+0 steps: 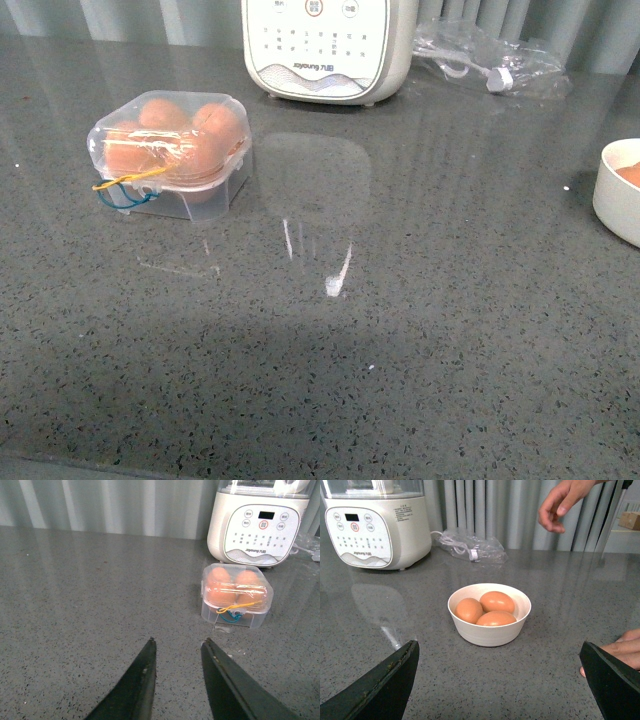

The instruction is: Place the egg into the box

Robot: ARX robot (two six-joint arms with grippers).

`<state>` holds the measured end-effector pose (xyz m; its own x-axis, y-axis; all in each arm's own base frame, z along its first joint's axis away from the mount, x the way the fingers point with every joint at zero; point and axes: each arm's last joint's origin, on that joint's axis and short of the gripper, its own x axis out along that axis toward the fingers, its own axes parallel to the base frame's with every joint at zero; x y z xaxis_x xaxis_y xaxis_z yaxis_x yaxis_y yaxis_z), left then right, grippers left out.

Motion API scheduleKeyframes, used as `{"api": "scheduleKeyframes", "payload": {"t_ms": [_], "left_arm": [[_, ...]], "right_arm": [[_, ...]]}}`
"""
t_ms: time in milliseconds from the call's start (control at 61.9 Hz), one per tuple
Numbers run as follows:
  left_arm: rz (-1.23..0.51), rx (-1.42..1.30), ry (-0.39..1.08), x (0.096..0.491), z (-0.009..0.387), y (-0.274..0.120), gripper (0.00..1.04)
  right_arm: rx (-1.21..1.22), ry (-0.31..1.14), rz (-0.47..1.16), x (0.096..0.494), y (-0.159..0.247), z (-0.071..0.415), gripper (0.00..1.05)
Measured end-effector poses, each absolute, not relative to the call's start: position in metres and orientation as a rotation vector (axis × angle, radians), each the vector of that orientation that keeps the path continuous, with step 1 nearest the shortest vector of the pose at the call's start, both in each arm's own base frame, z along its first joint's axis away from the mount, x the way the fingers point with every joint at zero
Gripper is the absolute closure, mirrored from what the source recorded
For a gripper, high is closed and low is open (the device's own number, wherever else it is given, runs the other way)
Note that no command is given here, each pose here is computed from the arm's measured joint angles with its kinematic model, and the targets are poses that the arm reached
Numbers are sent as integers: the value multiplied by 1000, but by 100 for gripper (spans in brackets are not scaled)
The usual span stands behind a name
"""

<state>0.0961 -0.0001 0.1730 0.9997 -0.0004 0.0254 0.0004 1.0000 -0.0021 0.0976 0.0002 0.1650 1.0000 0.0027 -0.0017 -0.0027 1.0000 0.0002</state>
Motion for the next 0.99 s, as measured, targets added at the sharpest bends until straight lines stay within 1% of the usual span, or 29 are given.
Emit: {"api": "scheduleKeyframes", "payload": {"t_ms": [81, 178, 372, 436, 986], "left_arm": [[0, -2, -25, 96, 173, 0, 56], [0, -2, -25, 96, 173, 0, 37], [0, -2, -25, 96, 173, 0, 6], [0, -2, -25, 96, 173, 0, 8], [0, -2, -25, 96, 173, 0, 7]], "right_arm": [[0, 2, 3, 98, 0, 165, 7], [0, 2, 3, 98, 0, 165, 7], [0, 2, 3, 98, 0, 165, 7], [0, 2, 3, 98, 0, 165, 7], [0, 2, 3, 98, 0, 165, 7]]}}
